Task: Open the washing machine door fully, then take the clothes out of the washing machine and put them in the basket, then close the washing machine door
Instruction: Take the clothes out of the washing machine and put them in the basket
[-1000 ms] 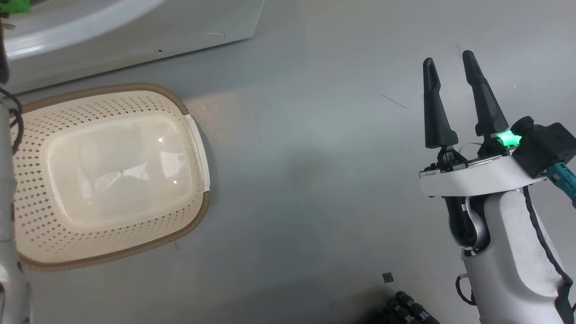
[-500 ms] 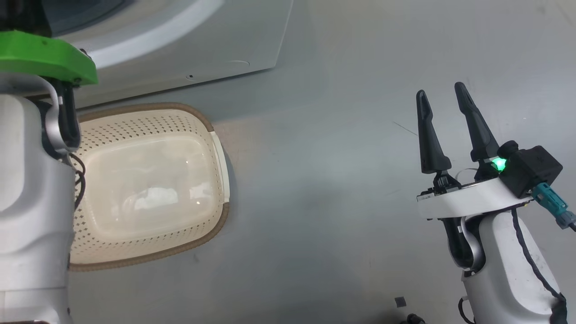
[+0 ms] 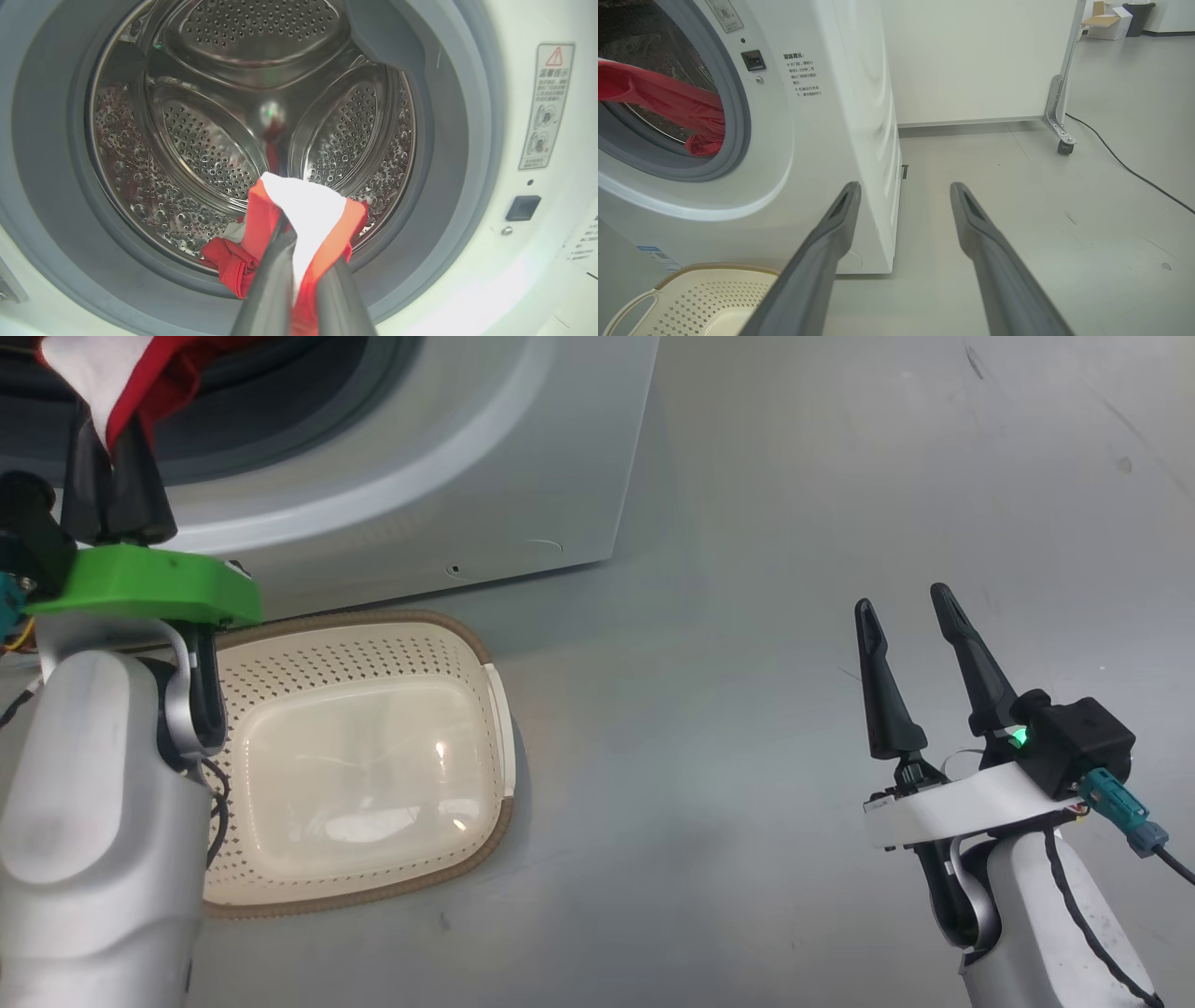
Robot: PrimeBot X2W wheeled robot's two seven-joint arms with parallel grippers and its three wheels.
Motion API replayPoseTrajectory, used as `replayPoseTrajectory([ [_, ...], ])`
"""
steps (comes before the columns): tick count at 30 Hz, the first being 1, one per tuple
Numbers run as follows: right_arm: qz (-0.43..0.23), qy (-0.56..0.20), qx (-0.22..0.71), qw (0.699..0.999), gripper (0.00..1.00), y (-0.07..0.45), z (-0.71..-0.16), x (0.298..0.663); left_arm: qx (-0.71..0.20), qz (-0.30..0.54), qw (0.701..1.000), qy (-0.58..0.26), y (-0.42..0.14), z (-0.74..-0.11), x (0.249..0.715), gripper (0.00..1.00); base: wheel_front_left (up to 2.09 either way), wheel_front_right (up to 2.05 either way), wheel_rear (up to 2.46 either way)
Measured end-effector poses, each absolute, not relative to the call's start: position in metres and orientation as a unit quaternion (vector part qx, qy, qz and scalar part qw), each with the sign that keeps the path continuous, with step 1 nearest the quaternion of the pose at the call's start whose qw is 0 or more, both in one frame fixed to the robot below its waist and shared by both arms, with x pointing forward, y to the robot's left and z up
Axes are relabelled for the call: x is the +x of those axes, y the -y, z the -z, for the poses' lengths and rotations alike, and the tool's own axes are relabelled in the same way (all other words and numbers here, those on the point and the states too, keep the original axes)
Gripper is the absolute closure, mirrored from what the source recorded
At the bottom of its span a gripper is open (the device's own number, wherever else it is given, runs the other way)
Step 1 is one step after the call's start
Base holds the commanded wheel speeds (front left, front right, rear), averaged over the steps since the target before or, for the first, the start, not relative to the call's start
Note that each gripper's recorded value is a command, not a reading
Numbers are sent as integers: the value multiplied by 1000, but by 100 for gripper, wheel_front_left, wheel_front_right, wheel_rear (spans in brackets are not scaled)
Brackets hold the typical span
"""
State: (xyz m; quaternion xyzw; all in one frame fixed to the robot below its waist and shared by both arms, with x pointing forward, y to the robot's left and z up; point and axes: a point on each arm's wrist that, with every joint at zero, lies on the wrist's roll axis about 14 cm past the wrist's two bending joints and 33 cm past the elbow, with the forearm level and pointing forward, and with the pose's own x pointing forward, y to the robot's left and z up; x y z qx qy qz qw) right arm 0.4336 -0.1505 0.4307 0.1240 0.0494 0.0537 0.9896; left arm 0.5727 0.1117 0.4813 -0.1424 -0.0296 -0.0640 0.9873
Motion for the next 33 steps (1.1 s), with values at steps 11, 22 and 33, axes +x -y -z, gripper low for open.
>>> replayPoseTrajectory([
  [11, -68, -30, 127, 989, 0, 141, -452, 416, -134, 52, 987, 65, -123, -518, 534, 100, 0, 0, 0],
  [22, -90, -21, 128, 987, 0, 126, -464, 399, -131, 46, 983, 122, -131, -563, 500, 100, 0, 0, 0],
  [33, -115, -18, 132, 984, 0, 109, -467, 398, -145, 24, 982, 117, -141, -557, 478, 100, 0, 0, 0],
])
